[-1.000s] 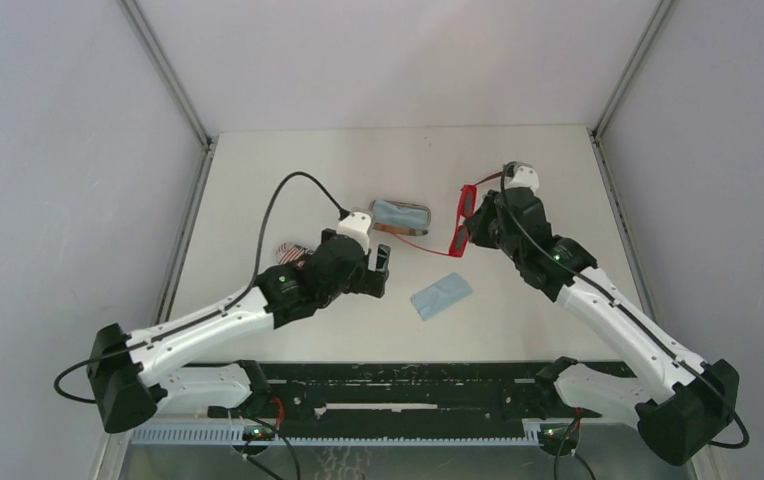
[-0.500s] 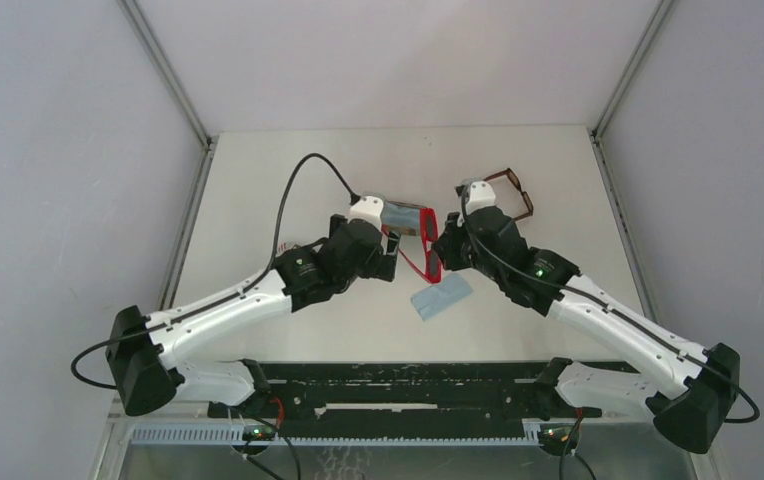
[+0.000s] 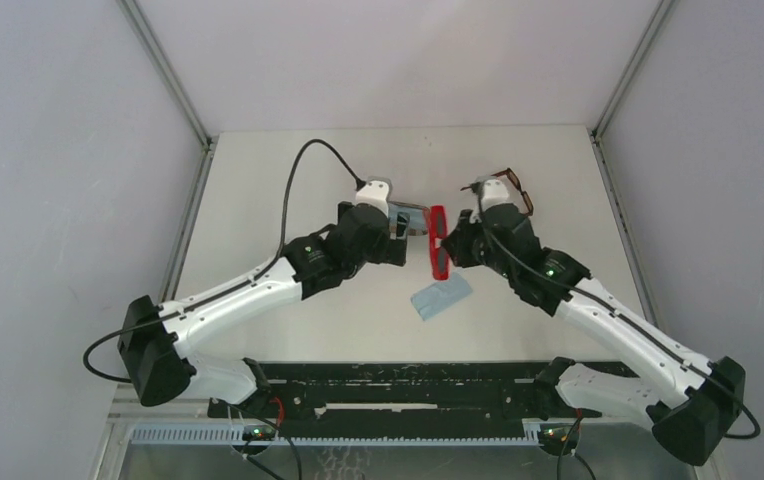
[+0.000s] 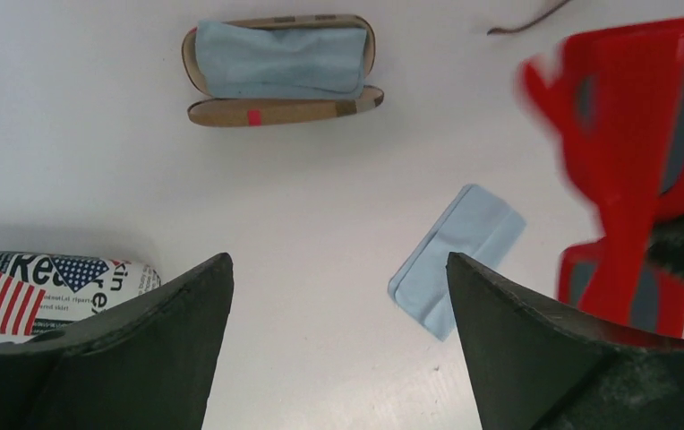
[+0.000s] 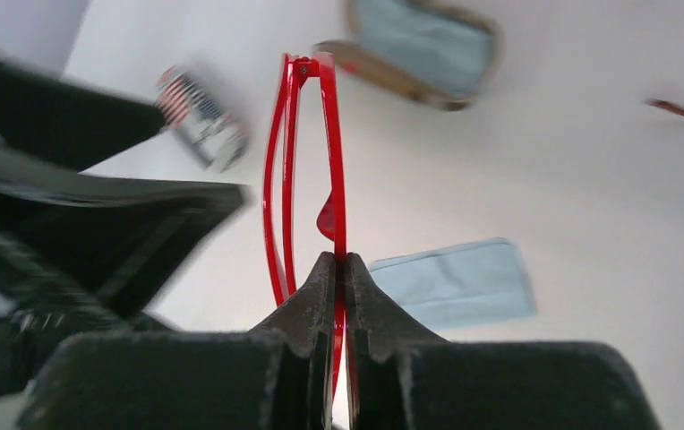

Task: Organize the sunglasses
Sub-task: Fold the sunglasses.

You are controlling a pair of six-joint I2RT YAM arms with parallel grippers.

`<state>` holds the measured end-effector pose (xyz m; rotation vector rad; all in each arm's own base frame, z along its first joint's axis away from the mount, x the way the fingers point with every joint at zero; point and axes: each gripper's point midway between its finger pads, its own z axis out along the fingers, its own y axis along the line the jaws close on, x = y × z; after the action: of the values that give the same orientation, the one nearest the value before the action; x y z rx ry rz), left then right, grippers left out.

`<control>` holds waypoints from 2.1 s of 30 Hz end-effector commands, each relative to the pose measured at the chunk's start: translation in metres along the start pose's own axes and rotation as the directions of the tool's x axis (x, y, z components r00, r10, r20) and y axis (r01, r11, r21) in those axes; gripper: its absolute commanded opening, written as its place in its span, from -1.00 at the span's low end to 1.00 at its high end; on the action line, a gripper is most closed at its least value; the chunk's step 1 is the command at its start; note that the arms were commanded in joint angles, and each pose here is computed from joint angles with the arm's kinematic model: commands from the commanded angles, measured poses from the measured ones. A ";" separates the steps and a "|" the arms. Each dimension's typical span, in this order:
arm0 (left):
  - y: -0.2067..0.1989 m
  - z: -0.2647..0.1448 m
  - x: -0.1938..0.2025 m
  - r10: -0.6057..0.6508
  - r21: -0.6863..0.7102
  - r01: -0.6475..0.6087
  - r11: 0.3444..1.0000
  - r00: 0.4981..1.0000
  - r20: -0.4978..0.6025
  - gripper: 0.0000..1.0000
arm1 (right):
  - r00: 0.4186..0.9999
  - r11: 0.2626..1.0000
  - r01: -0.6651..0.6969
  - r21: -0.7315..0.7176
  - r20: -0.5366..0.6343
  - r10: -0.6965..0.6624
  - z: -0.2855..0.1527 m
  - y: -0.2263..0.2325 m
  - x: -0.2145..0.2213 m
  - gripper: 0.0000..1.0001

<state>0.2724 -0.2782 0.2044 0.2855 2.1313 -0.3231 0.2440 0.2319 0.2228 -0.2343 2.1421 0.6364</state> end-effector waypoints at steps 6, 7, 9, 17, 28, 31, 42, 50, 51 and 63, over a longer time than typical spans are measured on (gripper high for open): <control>0.009 0.035 -0.023 -0.251 0.087 0.247 0.965 0.967 0.033 0.82 | 0.963 0.953 -0.226 0.202 0.197 0.186 -0.024 -0.087 -0.021 -1.00; 0.007 0.036 -0.025 -0.244 0.094 0.240 0.966 0.969 0.032 0.82 | 0.966 0.953 -0.218 0.210 0.187 0.179 -0.022 -0.088 -0.019 -1.00; 0.002 0.036 -0.028 -0.221 0.104 0.217 0.971 0.975 0.035 0.82 | 0.972 0.957 -0.205 0.207 0.156 0.174 -0.016 -0.088 -0.013 -1.00; 0.026 0.055 -0.003 -0.301 -0.068 0.301 0.951 0.954 0.016 0.81 | 0.977 0.944 -0.201 0.261 0.119 0.175 -0.008 -0.096 -0.001 -1.00; 0.025 0.105 0.012 -0.547 -0.167 0.542 0.824 0.837 0.017 0.71 | 0.968 0.927 -0.248 0.282 0.115 0.224 -0.006 -0.104 0.021 -1.00; 0.013 0.103 0.006 -0.443 -0.174 0.437 0.883 0.897 0.003 0.60 | 0.979 0.936 -0.201 0.291 0.101 0.179 -0.002 -0.107 0.021 -1.00; -0.053 0.076 0.013 -0.117 0.010 0.117 0.993 0.993 -0.016 0.62 | 1.000 0.992 0.022 0.121 -0.022 -0.019 0.018 -0.075 0.017 -1.00; -0.063 0.079 0.019 -0.098 0.046 0.100 0.994 0.995 -0.033 0.63 | 0.991 0.993 0.115 -0.013 -0.062 -0.116 0.022 -0.045 0.028 -1.00; -0.063 0.078 0.018 -0.099 0.047 0.100 0.994 0.995 -0.033 0.62 | 0.990 0.992 0.121 -0.029 -0.067 -0.122 0.022 -0.042 0.030 -1.00; 0.002 0.090 0.019 -0.364 -0.114 0.362 0.925 0.931 0.003 0.65 | 0.999 0.936 -0.053 0.349 0.023 0.048 0.001 -0.116 0.025 -1.00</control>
<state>0.3076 -0.3395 0.1276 0.1270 2.2431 -0.3574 0.2598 0.1669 0.1381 -0.2147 2.2912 0.3759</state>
